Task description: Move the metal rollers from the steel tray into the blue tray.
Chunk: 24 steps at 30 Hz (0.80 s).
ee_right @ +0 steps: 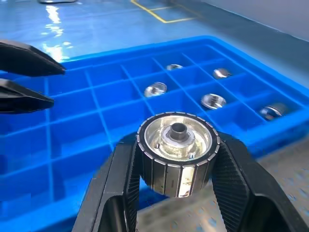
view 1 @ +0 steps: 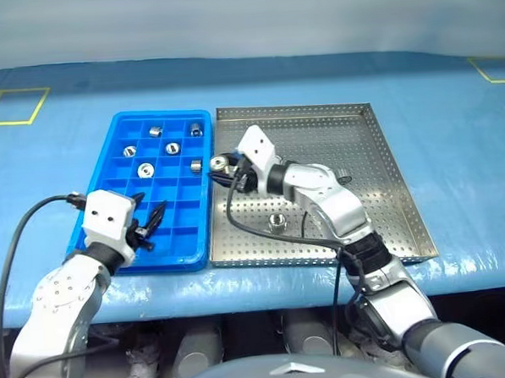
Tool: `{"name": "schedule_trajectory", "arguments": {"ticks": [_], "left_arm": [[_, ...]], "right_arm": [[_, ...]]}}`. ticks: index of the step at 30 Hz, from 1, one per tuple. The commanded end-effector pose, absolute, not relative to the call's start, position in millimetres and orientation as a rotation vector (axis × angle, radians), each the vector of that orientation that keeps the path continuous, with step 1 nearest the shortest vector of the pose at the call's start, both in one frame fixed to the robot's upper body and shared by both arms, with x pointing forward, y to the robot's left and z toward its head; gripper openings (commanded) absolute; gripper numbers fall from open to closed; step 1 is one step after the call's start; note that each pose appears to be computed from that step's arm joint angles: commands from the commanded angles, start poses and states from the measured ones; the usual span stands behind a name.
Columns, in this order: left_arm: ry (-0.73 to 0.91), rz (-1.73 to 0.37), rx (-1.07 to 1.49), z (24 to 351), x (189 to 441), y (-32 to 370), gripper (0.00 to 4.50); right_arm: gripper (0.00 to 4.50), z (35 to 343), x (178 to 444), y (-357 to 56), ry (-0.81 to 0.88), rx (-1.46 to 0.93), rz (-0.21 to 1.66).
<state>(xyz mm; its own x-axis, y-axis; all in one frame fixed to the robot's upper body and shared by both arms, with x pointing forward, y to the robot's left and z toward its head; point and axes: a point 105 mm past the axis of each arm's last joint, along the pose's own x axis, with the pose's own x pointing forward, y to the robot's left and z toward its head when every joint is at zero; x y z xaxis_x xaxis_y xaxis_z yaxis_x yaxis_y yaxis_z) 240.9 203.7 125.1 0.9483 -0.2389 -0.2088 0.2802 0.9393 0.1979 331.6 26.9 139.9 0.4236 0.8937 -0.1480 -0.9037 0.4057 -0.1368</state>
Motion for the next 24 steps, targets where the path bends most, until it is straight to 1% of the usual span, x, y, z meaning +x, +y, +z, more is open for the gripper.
{"name": "schedule_trajectory", "arguments": {"ticks": [1, 7, 12, 24], "left_arm": [[0.128, -0.214, 0.251, 140, 230, 210, 2.24], [0.138, -0.186, 0.249, 138, 220, 211, 2.24], [0.146, -0.174, 0.247, 136, 217, 211, 2.24], [0.139, -0.21, 0.244, 136, 225, 205, 2.24]], "right_arm": [[1.73, 144, 331, 47, 0.03, -0.211, 1.202], [1.73, 130, 328, 66, 0.068, -0.238, 1.289], [1.73, 126, 322, 64, 0.076, -0.251, 1.318], [1.73, 127, 326, 59, 0.076, -0.263, 1.289]]}}
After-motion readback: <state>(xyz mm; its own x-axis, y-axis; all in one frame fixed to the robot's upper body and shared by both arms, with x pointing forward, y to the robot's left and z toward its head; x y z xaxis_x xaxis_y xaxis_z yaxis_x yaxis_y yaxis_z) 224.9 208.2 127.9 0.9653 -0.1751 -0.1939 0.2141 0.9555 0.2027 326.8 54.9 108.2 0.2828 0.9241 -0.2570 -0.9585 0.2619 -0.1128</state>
